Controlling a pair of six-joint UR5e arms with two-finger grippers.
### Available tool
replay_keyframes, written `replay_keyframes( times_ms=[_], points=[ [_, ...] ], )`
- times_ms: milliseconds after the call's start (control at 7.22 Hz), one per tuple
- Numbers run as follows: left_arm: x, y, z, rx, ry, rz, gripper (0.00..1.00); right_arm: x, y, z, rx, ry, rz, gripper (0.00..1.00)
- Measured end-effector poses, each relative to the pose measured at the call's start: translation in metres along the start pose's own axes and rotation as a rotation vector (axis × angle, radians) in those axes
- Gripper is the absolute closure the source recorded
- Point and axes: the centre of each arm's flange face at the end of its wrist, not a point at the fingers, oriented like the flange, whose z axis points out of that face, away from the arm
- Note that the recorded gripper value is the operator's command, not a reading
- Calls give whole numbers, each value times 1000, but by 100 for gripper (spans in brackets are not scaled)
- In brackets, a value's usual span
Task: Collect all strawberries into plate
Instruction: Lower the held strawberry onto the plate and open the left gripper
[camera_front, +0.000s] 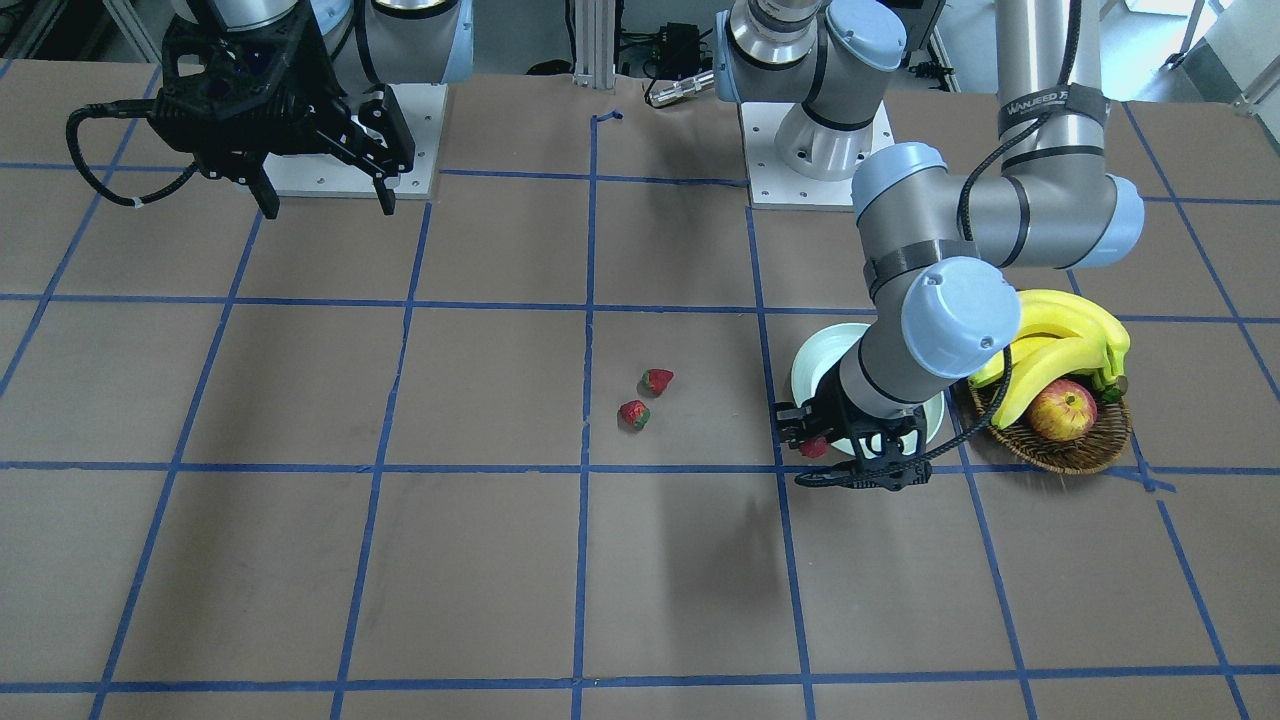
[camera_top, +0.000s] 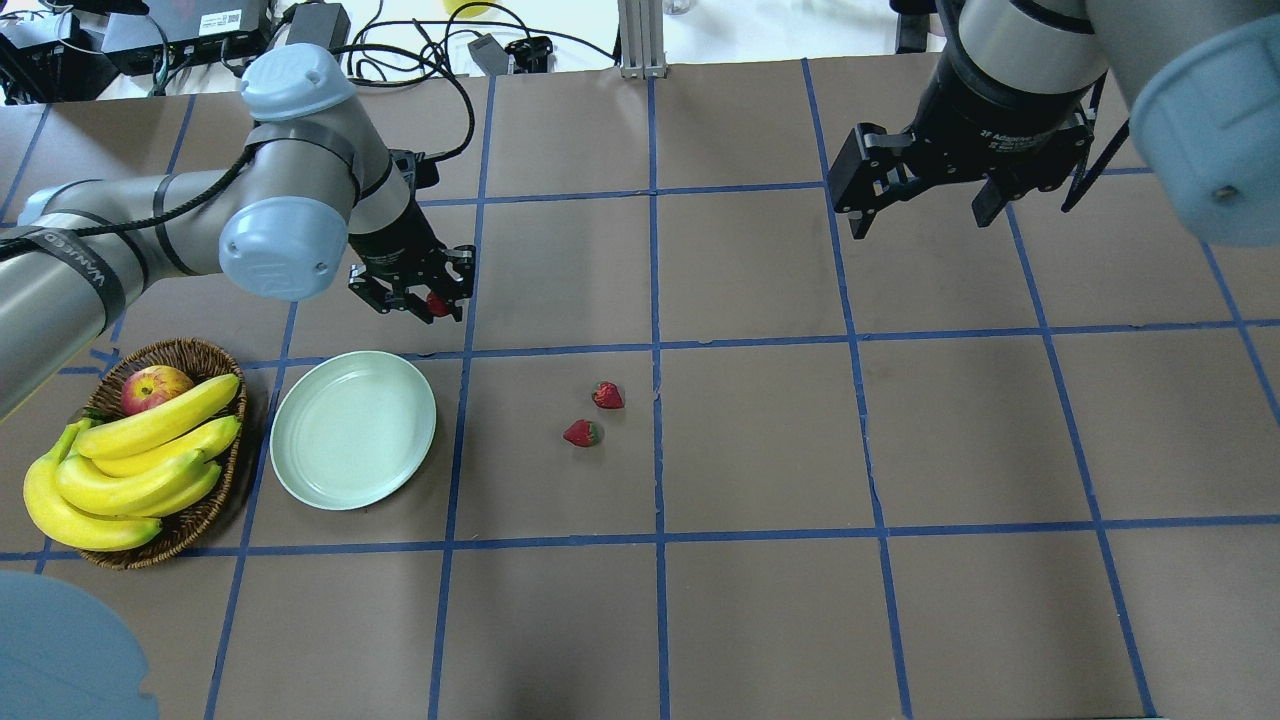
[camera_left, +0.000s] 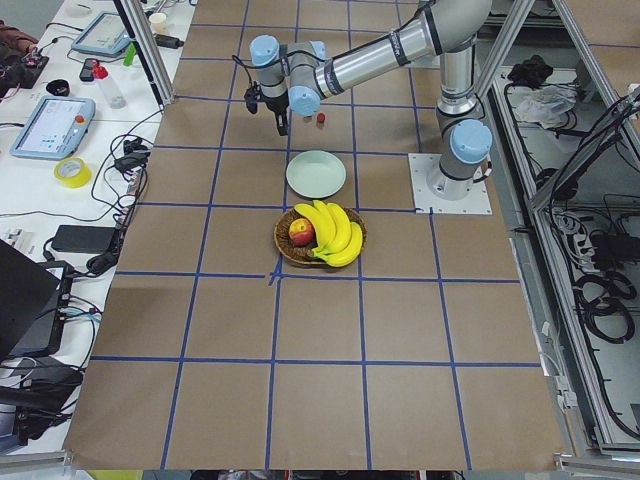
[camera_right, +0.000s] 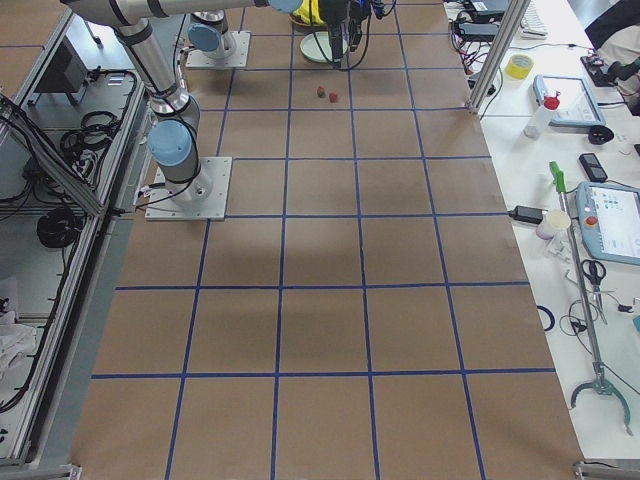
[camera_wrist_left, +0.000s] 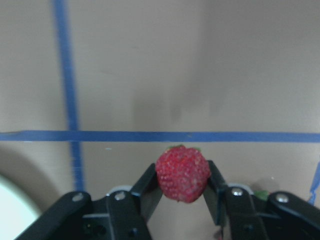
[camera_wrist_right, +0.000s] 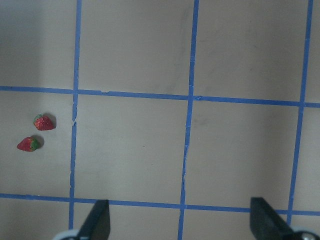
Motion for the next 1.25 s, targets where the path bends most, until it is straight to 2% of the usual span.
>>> replay_keyframes(
  times_ms=[277,554,692,831,1246],
  points=[
    [-60,7,19,-65,-64,12,100,-1,0,0,0,-2,-1,0],
    [-104,28,56,-158,-75,0,100,-1,0,0,1,-5,-2,0],
    [-111,34,65,-178,-71,-5,6,-1,0,0,1,-6,-2,0],
    [-113,37,70,-187,-68,-6,0,-1,0,0,0,-5,-2,0],
    [-112,27,54,-155,-67,-9,0,-2,0,0,0,-7,-3,0]
  ],
)
